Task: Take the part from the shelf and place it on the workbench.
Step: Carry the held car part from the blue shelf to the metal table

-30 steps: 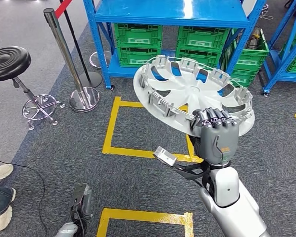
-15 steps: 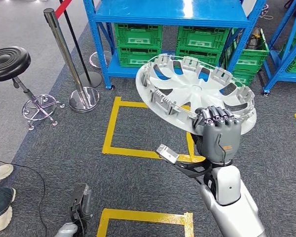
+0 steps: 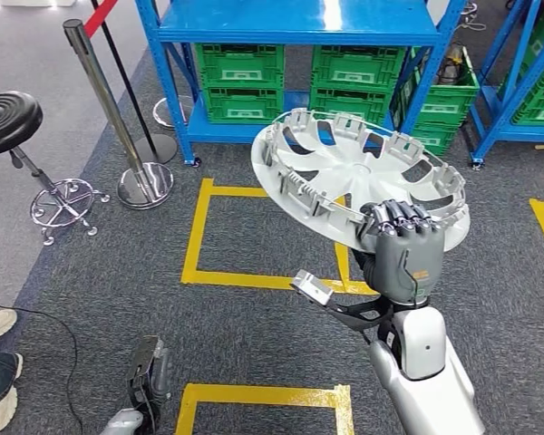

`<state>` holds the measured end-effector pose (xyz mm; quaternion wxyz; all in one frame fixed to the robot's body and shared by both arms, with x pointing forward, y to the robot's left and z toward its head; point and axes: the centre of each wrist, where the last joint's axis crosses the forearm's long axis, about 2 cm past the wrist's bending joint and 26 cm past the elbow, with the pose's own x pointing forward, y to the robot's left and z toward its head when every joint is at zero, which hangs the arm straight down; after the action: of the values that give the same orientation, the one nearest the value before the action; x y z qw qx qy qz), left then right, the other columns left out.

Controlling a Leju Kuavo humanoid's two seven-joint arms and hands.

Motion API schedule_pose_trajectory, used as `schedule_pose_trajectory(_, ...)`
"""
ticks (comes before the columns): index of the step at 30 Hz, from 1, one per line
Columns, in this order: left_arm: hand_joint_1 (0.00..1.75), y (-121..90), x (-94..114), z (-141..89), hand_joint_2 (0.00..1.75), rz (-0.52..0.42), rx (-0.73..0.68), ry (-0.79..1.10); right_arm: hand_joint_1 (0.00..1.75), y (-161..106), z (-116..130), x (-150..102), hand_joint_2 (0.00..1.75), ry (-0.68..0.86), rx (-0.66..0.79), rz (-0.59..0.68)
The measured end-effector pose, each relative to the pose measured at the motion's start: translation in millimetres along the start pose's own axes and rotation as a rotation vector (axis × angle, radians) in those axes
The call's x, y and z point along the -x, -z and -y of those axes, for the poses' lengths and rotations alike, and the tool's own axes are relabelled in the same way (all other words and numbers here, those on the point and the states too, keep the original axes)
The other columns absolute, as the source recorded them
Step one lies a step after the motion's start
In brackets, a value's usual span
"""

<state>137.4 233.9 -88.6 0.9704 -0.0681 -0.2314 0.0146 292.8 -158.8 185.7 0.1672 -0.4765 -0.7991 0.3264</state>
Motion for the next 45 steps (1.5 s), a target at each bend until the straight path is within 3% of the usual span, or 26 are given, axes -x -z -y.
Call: schedule_pose_trajectory(45, 0.00, -1, 5, -5, 0.00, -0.008, -0.017, -0.012, 1.75, 5, 12, 10, 1.75, -0.054, 0.056, -0.146)
